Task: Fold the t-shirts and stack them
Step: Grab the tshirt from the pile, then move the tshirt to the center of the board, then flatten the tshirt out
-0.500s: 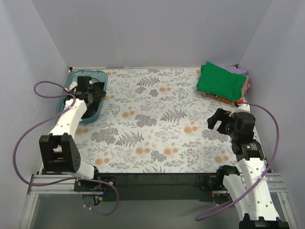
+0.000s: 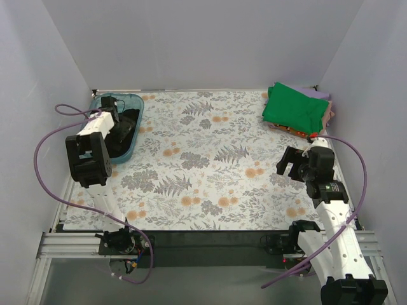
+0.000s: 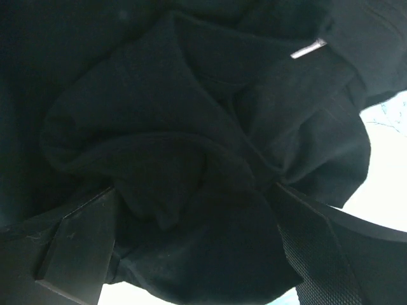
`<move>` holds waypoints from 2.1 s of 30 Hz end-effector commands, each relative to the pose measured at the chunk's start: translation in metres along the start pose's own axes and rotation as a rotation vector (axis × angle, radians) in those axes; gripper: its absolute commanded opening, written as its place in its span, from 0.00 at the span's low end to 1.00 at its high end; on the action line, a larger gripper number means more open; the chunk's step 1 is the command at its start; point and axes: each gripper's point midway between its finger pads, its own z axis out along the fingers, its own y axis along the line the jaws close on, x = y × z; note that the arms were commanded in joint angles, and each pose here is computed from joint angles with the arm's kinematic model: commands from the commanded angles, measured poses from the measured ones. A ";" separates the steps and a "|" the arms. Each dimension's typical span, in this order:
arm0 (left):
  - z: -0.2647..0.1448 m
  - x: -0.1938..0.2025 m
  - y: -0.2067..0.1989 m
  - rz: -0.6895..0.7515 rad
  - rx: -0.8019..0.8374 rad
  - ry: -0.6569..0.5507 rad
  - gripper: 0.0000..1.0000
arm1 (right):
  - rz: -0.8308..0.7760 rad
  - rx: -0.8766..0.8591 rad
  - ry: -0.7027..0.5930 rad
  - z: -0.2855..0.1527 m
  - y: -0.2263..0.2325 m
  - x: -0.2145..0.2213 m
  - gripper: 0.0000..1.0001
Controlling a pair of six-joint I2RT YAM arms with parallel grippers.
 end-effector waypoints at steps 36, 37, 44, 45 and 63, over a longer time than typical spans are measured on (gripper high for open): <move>-0.486 0.201 -0.120 0.591 1.323 -0.040 0.00 | -0.042 -0.089 -0.080 -0.015 0.015 -0.015 0.98; -0.486 0.203 -0.119 0.592 1.327 -0.039 0.00 | -0.039 -0.088 -0.083 -0.017 0.016 -0.016 0.98; -0.321 0.171 -0.081 0.288 0.712 -0.191 0.83 | -0.007 -0.016 -0.026 -0.030 0.005 -0.007 0.98; -0.294 0.170 -0.073 0.278 0.612 -0.204 0.95 | -0.010 -0.013 -0.018 -0.031 0.004 -0.006 0.98; -0.161 0.243 -0.004 0.492 0.397 0.063 0.95 | 0.024 -0.208 0.226 -0.016 0.034 0.069 0.98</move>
